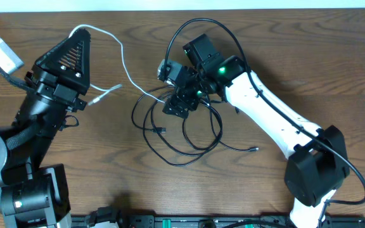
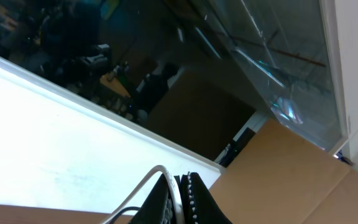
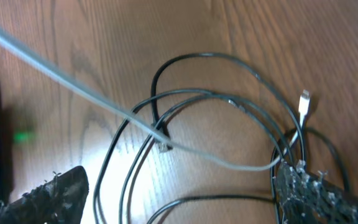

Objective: Untangle cables

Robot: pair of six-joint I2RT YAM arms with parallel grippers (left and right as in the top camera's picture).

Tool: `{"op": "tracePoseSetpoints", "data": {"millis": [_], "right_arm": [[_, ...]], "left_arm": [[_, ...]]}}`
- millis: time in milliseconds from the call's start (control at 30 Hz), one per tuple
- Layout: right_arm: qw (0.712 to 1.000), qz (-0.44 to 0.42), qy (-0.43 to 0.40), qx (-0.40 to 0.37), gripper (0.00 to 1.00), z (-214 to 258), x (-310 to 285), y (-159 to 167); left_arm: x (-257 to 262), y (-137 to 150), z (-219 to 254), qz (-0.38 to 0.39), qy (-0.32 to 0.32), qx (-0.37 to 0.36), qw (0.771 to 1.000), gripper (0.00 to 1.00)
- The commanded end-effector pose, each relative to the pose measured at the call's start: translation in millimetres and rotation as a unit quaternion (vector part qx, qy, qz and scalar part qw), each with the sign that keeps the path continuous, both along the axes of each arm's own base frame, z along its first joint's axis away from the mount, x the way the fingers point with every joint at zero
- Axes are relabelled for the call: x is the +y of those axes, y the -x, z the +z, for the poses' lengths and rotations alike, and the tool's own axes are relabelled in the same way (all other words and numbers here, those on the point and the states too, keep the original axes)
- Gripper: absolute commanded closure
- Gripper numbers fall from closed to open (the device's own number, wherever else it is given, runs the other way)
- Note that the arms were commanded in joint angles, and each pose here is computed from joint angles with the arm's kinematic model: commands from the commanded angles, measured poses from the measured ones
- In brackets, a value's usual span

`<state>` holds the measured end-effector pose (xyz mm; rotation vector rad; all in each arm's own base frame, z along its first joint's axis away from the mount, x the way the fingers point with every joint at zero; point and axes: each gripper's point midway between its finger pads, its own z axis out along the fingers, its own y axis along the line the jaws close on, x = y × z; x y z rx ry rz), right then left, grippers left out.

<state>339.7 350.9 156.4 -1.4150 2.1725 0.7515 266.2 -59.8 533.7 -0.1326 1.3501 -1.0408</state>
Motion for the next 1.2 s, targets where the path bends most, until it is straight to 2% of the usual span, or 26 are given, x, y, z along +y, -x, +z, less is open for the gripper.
{"op": "tracePoseSetpoints", "data": {"millis": [0,100,233,267,300,333,367,400,633,900,1067,1167], "right_arm": [[1.000,0.024,0.007,0.006,0.09,-27,11,0],[1.000,0.030,0.001,0.000,0.23,-45,23,-7],[0.999,0.026,-0.024,-0.019,0.36,-46,43,-15],[0.999,0.025,-0.027,-0.023,0.45,-45,46,-16],[0.999,0.026,-0.029,-0.026,0.67,-44,47,-16],[0.999,0.024,-0.031,-0.024,0.85,-42,48,-15],[0.999,0.017,-0.032,-0.017,0.95,-41,49,-14],[0.999,0.006,-0.033,-0.008,0.99,-40,48,-14],[0.998,-0.017,-0.040,0.037,0.99,2,35,9],[0.995,-0.050,-0.087,0.008,0.99,104,-1,36],[0.986,-0.083,-0.141,-0.034,0.99,166,-25,39],[0.978,-0.145,-0.143,-0.043,0.99,177,-41,26]], "left_arm": [[-4,9,8,-0.012,-0.005,-0.012,1.000,0.93],[-4,9,8,-0.013,-0.006,-0.012,1.000,0.93],[-4,9,8,-0.012,-0.006,-0.012,1.000,0.93],[-4,9,8,-0.012,-0.006,-0.012,1.000,0.93],[-4,8,8,-0.012,-0.006,-0.011,1.000,0.93],[-4,7,7,-0.012,-0.006,-0.009,1.000,0.93],[-3,5,5,-0.011,-0.005,-0.004,1.000,0.93],[-2,3,2,-0.009,-0.006,0.000,1.000,0.92],[12,-34,-35,0.013,-0.024,0.064,0.998,0.92],[23,-93,-113,0.010,-0.041,0.187,0.981,0.93],[14,-116,-157,-0.038,-0.054,0.241,0.968,0.93],[5,-124,-177,-0.072,-0.059,0.263,0.960,0.93]]}}
